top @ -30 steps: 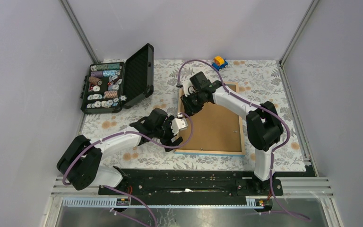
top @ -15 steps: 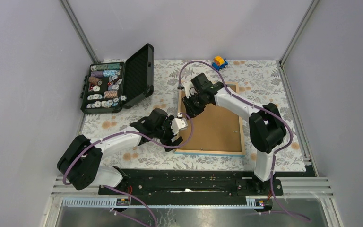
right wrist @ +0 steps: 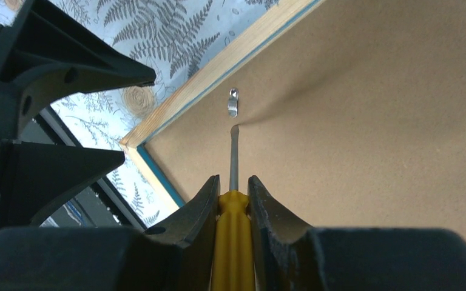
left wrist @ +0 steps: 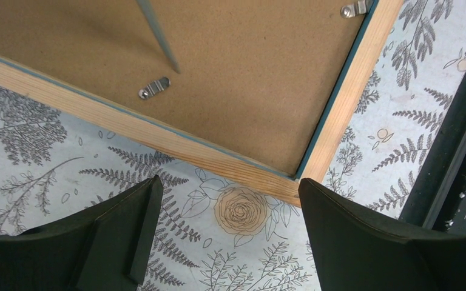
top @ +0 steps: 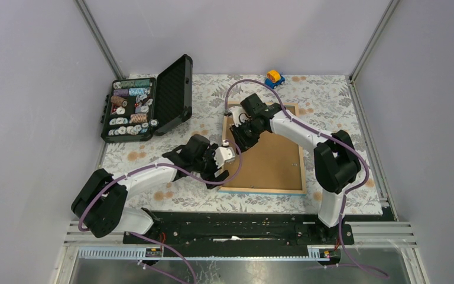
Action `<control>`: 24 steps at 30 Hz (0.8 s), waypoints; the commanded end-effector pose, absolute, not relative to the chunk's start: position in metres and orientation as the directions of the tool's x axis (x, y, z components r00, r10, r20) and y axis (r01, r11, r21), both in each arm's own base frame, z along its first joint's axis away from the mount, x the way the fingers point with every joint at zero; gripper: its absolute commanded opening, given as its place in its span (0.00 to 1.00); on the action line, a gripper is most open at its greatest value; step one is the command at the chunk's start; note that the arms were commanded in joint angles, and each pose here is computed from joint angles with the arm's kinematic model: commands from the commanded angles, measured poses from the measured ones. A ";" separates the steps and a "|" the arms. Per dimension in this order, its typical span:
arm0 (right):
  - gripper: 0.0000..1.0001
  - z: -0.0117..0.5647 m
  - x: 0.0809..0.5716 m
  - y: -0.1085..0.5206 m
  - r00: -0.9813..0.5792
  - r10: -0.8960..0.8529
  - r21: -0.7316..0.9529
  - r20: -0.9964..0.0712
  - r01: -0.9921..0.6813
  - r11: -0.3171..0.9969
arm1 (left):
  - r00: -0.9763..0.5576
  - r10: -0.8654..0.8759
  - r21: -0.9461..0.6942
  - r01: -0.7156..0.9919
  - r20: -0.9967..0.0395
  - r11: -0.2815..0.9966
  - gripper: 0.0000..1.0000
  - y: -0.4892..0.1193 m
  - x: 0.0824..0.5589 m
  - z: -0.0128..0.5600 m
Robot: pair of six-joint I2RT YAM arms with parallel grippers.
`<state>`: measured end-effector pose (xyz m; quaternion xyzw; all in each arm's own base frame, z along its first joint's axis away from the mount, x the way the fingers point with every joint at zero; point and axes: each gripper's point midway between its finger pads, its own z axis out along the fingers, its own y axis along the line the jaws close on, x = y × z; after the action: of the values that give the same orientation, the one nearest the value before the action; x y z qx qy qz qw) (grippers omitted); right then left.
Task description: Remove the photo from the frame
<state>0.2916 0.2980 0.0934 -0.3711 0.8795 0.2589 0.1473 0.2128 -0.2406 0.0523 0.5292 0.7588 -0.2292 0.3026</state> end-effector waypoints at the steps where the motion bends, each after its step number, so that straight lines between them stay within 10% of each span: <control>1: 0.00 0.126 0.282 0.286 -0.671 -0.571 0.344 -0.473 -0.737 0.582 | -0.184 0.620 0.029 0.948 -0.763 0.317 0.89 -0.257 0.230 0.094; 24: 0.00 0.108 0.208 0.173 -0.618 -0.659 0.253 -0.429 -0.783 0.569 | 0.130 0.812 0.129 0.989 -0.568 -0.068 0.90 -0.257 0.179 0.101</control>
<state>0.2200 0.1890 0.1162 -0.3901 0.8769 0.2393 0.1466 0.1854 -0.2505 0.0830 0.6796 0.6701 -0.1750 0.2416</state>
